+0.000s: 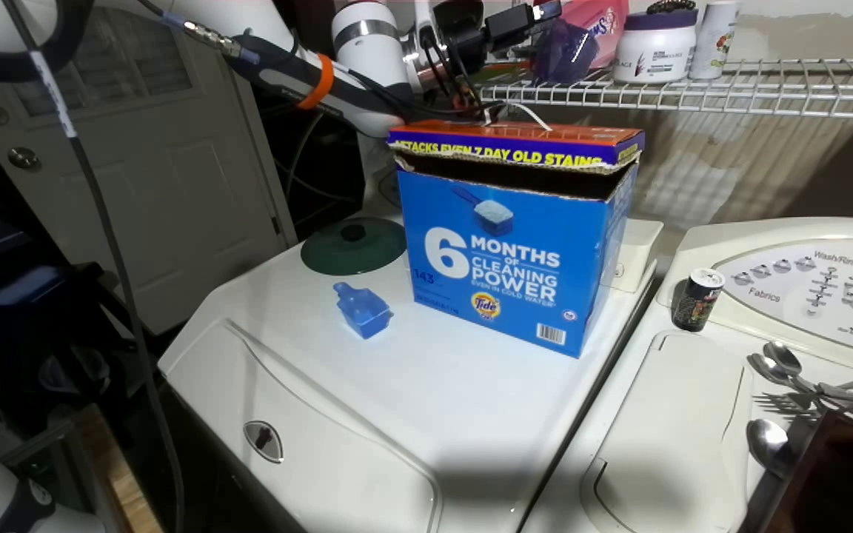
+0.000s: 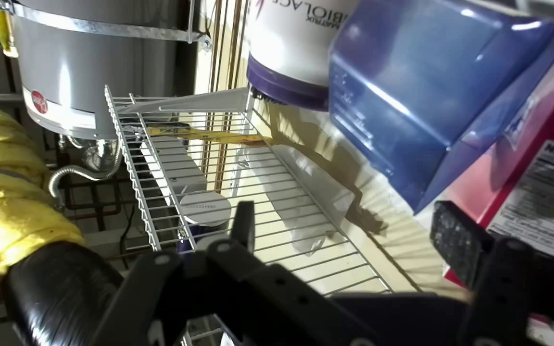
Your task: Put the left scoop on the shelf
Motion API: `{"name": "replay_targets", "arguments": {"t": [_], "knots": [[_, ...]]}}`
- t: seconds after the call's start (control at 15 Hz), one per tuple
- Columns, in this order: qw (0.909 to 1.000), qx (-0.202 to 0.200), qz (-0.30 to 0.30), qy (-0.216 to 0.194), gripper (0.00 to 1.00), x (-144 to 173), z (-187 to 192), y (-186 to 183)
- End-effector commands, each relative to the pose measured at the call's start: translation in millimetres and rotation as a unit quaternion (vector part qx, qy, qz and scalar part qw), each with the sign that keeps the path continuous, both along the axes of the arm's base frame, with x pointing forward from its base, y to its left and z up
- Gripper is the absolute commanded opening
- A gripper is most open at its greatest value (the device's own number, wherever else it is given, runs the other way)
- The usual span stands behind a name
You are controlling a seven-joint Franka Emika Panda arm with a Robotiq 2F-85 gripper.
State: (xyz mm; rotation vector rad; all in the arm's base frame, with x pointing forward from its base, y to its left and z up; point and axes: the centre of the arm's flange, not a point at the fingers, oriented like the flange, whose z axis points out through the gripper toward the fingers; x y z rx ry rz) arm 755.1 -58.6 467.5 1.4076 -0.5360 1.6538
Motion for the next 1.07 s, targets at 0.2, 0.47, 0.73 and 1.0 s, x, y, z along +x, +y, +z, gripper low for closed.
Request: {"name": "replay_targets", "arguments": {"t": [0.2,0.47,0.73,1.0], "knots": [[0.9999,-0.006,0.004,-0.009,1.0,-8.9,7.8,13.9],[0.9997,0.02,0.004,-0.015,1.0,-24.5,42.0,15.5],[0.9957,0.091,0.015,-0.012,1.0,-48.4,80.9,18.6],[0.9865,0.16,0.019,-0.029,1.0,-78.8,119.3,18.5]]}}
